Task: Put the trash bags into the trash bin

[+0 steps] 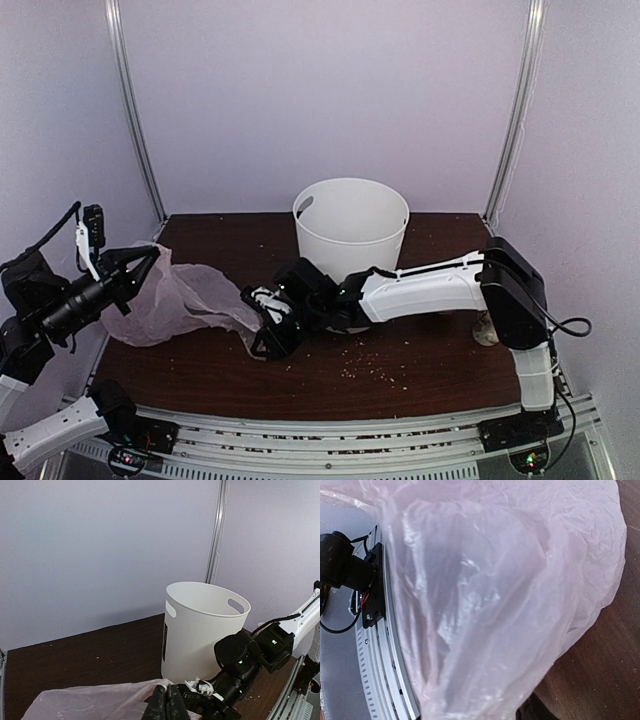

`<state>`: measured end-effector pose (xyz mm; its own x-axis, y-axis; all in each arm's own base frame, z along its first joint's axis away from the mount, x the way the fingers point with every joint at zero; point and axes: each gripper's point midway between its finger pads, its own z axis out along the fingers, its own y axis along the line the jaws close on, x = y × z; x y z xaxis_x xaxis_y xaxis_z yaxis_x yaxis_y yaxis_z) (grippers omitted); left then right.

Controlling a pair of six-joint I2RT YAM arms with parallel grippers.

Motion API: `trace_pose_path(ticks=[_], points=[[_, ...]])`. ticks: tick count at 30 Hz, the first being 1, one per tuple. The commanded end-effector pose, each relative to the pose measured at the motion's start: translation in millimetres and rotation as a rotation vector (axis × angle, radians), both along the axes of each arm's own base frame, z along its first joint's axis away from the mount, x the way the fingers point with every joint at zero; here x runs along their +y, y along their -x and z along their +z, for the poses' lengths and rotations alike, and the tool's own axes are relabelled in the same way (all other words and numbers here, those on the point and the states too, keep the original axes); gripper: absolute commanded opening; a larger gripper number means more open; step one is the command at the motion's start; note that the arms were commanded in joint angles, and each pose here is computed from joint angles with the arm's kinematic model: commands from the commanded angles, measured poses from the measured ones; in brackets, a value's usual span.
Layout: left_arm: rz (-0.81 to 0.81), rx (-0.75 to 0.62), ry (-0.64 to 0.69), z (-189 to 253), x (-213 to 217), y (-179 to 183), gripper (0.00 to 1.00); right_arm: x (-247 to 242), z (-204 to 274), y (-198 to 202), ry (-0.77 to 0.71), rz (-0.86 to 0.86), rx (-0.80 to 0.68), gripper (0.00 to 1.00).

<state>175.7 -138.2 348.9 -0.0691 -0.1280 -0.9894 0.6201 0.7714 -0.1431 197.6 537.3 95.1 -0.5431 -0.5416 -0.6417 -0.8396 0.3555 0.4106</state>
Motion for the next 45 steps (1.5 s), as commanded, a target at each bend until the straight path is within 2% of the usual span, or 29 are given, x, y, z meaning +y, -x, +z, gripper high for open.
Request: trace_pose_path(ticks=[1, 6, 10, 16, 21, 23, 27, 36, 42, 45], points=[[0.013, -0.039, 0.025, 8.1, 3.3, 0.2, 0.0, 8.8, 23.6, -13.3, -0.054, -0.022, -0.066, 0.36], [0.019, -0.033, 0.018, 4.5, 3.3, -1.5, 0.0, 3.8, 25.4, -17.5, -0.044, -0.026, -0.104, 0.11], [0.028, -0.041, 0.016, 5.9, 5.3, -1.1, 0.0, 3.7, 46.2, -17.2, -0.05, 0.014, -0.167, 0.0], [0.058, -0.056, 0.008, 14.7, 12.6, 0.3, 0.0, 4.0, 123.5, -21.6, -0.112, 0.126, -0.361, 0.0], [0.042, -0.08, 0.001, 31.8, 11.2, 3.4, 0.0, 2.9, 181.2, -16.0, -0.174, 0.214, -0.379, 0.0], [0.027, -0.084, -0.012, 41.8, 7.8, 3.3, 0.0, 3.2, 213.6, -16.4, -0.207, 0.23, -0.435, 0.0], [-0.014, -0.126, -0.004, 75.9, 1.6, 7.5, 0.0, -2.4, 268.4, -27.2, -0.243, 0.209, -0.584, 0.0], [-0.104, -0.318, -0.006, 182.0, -14.0, 18.1, 0.0, -37.5, 370.9, -37.3, -0.379, 0.175, -0.751, 0.0], [-0.197, -0.476, 0.031, 230.1, -34.5, 23.2, 0.0, -66.4, 421.4, -33.7, -0.562, 0.209, -0.668, 0.0], [-0.222, -0.554, 0.057, 248.5, -38.6, 27.7, 0.0, -79.3, 439.4, -23.2, -0.589, 0.235, -0.713, 0.0]])
